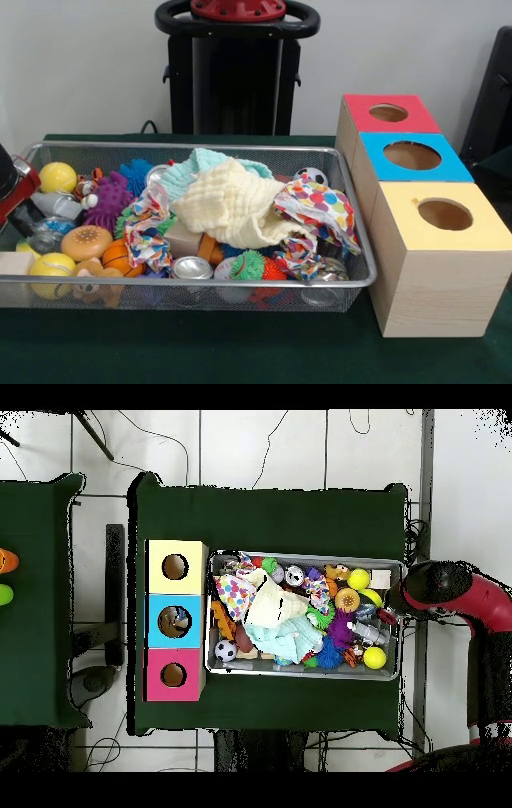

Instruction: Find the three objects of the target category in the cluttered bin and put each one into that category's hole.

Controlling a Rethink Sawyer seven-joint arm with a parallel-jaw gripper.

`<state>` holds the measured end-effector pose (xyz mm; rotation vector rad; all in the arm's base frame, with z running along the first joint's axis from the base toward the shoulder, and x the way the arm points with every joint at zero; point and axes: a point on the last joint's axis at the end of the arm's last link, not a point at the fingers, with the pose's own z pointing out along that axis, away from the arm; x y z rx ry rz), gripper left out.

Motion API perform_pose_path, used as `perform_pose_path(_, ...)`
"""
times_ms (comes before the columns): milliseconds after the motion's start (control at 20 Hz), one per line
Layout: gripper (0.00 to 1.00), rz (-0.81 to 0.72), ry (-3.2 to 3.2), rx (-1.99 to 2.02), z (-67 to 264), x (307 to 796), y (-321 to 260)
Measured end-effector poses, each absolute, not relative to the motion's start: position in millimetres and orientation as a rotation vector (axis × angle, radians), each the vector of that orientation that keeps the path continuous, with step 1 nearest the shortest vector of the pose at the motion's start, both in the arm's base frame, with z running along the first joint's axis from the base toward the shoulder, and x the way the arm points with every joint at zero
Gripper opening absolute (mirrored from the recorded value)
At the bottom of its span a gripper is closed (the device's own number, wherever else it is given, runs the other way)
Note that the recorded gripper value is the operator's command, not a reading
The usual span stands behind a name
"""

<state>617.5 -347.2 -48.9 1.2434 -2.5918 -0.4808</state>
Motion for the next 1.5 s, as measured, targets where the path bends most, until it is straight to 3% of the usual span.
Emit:
perform_pose_path(850, 0.0, -0.482, -2.576, 1.23, -44.4, 610.3, -348.0)
perform_pose_path(1500, 0.0, -0.4, -2.596, 1.137, 22.0, 627.0, -286.3)
